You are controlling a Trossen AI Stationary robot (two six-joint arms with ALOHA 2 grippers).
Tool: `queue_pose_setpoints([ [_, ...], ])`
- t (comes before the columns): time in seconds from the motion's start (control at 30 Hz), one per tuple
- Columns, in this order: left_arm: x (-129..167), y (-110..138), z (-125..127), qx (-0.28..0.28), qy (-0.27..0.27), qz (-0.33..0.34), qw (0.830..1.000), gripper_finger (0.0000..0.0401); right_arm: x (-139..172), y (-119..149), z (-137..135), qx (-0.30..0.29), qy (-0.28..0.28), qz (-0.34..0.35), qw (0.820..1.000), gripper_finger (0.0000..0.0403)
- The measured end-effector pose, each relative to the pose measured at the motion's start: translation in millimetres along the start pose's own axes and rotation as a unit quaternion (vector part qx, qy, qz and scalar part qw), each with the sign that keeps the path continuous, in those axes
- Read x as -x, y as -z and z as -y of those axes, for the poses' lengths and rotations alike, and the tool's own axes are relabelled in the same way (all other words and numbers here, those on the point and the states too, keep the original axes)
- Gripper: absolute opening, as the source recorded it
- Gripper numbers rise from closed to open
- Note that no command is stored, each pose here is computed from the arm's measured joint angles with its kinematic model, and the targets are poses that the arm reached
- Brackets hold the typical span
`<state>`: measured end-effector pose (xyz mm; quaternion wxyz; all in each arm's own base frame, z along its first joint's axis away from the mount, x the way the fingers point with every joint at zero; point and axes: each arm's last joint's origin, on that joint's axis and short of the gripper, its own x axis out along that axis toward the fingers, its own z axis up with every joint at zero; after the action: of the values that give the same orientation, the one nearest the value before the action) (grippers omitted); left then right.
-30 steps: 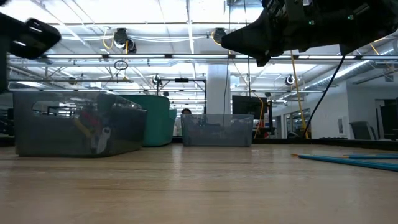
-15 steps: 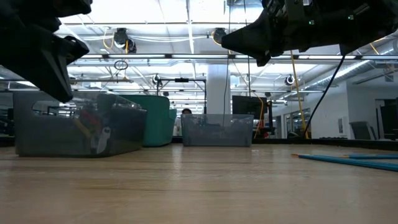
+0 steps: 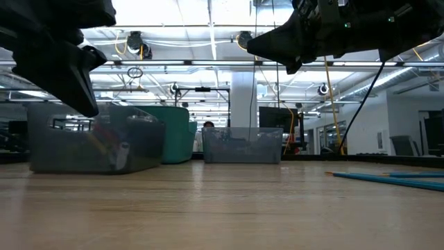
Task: Pick & Place Paint Supplies
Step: Adjust the bottom black bin, then put the blue paintbrush into the top black bin
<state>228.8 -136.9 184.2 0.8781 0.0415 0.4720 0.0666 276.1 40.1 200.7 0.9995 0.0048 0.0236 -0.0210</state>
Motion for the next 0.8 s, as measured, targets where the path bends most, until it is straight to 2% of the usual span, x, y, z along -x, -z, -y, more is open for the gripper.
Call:
queue_pose_setpoints([
  [0.23,6.4,-1.0,2.0,0.015,0.036,0.001,0.999,0.001,0.0,0.0,0.1,0.001,0.001,0.0,1.0,0.0055],
  [0.37,37.0,-5.1,-0.3,0.014,0.049,0.069,0.996,0.0006,0.4,0.0,-2.3,0.008,-0.006,0.0,1.0,0.0071],
  [0.5,70.7,-7.8,-1.1,0.004,0.065,0.157,0.985,0.0023,3.7,-0.1,-17.5,0.035,-0.039,-0.007,0.999,0.0119],
  [0.63,87.2,-0.6,1.4,-0.038,0.107,0.247,0.962,0.0026,3.0,-15.7,-36.0,0.057,-0.027,-0.114,0.992,0.0175],
  [0.7,87.2,5.7,-1.2,-0.056,0.123,0.284,0.949,0.0022,4.2,-20.5,-43.4,0.055,-0.011,-0.198,0.978,0.0193],
  [0.8,84.4,16.9,-12.8,-0.054,0.129,0.328,0.934,0.0011,10.8,-16.7,-52.2,0.057,-0.002,-0.307,0.95,0.0203],
])
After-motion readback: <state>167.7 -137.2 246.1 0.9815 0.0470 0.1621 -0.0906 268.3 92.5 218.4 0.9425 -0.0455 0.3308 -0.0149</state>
